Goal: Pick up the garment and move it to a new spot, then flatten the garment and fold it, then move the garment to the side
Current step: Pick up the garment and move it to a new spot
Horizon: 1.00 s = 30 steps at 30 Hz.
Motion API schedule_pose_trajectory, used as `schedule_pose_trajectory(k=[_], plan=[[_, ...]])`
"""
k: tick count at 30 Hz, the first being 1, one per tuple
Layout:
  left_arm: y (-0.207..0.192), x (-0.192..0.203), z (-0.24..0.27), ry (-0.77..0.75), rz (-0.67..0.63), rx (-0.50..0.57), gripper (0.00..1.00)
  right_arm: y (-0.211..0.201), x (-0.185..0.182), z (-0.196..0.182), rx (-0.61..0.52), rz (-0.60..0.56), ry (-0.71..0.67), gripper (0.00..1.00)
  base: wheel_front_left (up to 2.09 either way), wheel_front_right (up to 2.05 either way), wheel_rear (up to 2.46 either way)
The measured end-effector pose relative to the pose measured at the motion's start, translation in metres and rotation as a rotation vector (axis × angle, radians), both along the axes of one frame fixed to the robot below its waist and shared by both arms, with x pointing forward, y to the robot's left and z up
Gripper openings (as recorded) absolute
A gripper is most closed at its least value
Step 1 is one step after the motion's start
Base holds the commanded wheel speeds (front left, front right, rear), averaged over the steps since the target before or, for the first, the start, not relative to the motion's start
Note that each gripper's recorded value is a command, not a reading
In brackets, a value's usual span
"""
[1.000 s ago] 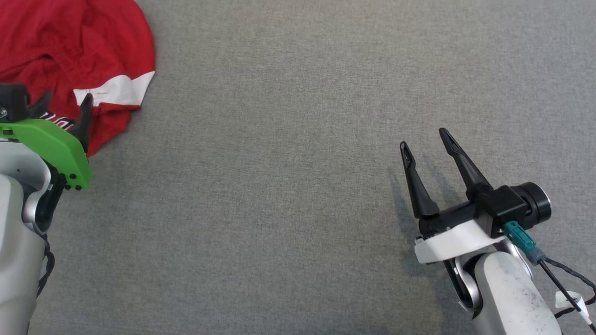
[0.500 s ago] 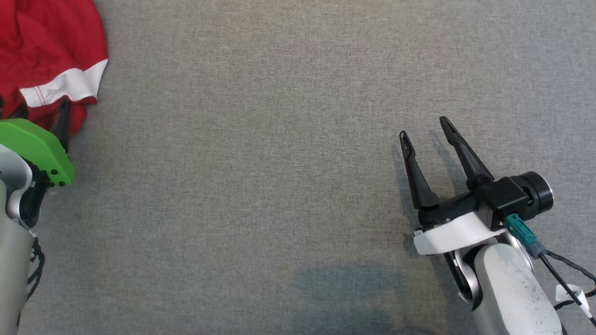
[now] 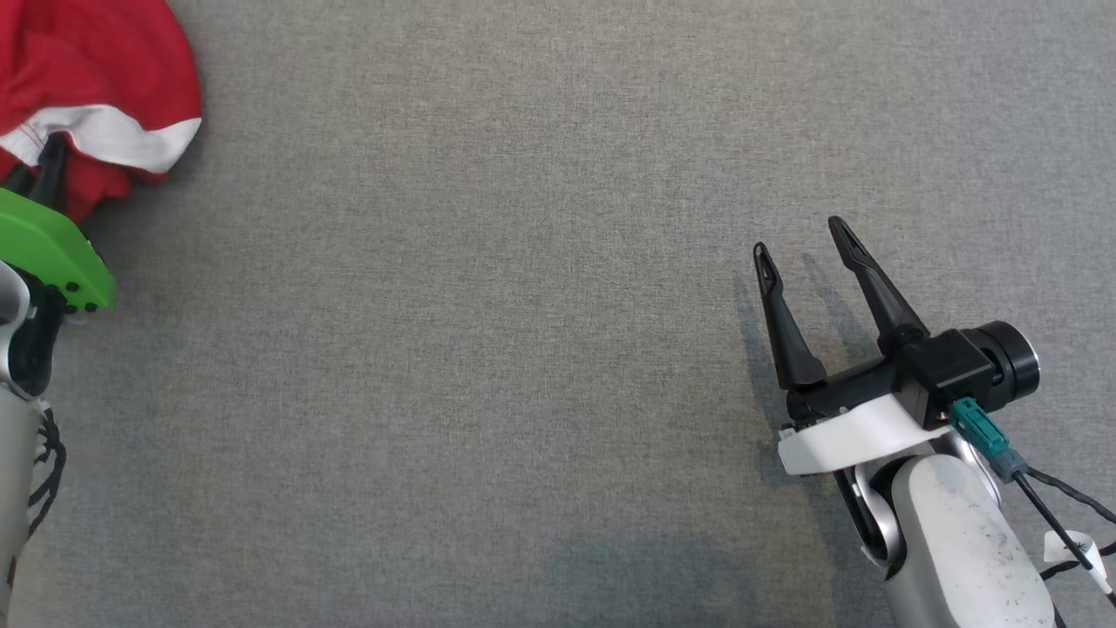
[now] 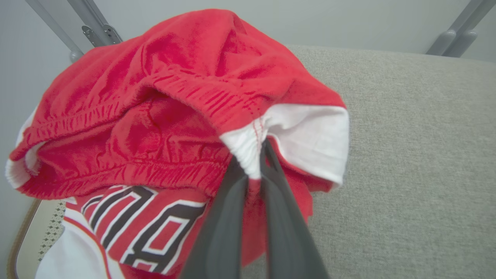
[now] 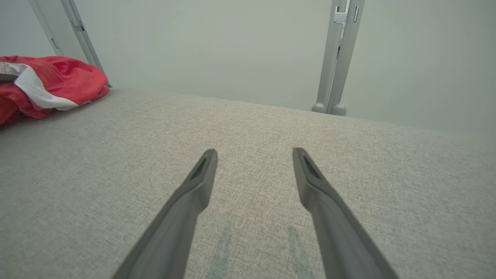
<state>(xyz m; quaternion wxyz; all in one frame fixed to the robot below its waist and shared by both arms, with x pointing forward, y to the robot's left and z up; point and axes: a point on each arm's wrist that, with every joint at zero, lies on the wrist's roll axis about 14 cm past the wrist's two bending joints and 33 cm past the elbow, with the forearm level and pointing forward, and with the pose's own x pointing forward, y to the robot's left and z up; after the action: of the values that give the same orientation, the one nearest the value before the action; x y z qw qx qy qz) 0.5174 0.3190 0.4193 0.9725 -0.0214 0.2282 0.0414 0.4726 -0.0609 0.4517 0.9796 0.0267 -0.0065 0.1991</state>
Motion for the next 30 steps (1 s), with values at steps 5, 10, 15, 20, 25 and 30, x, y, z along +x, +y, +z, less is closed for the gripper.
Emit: schedule_pose_trajectory(k=[5,10,15,20,25,30], plan=[[0.002,0.011,0.040,-0.097,-0.030,0.031,0.00,0.001,-0.002,0.010,0.013,0.001,-0.018,1.00,0.00,0.00,0.00],[0.002,0.020,0.091,-0.214,-0.065,0.076,0.00,0.003,-0.006,0.023,0.029,0.004,-0.038,1.00,0.00,0.00,0.00],[-0.009,0.023,0.134,-0.307,-0.119,0.114,0.00,0.003,-0.012,0.034,0.046,0.004,-0.053,1.00,0.00,0.00,0.00],[-0.030,0.022,0.175,-0.397,-0.187,0.137,0.00,0.000,-0.018,0.047,0.058,-0.004,-0.076,1.00,0.00,0.00,0.00],[-0.066,0.018,0.211,-0.479,-0.280,0.137,0.00,-0.008,-0.026,0.058,0.065,-0.025,-0.093,1.00,0.00,0.00,0.00],[-0.102,0.011,0.241,-0.558,-0.369,0.131,0.00,-0.016,-0.032,0.066,0.069,-0.048,-0.108,1.00,0.00,0.00,0.00]])
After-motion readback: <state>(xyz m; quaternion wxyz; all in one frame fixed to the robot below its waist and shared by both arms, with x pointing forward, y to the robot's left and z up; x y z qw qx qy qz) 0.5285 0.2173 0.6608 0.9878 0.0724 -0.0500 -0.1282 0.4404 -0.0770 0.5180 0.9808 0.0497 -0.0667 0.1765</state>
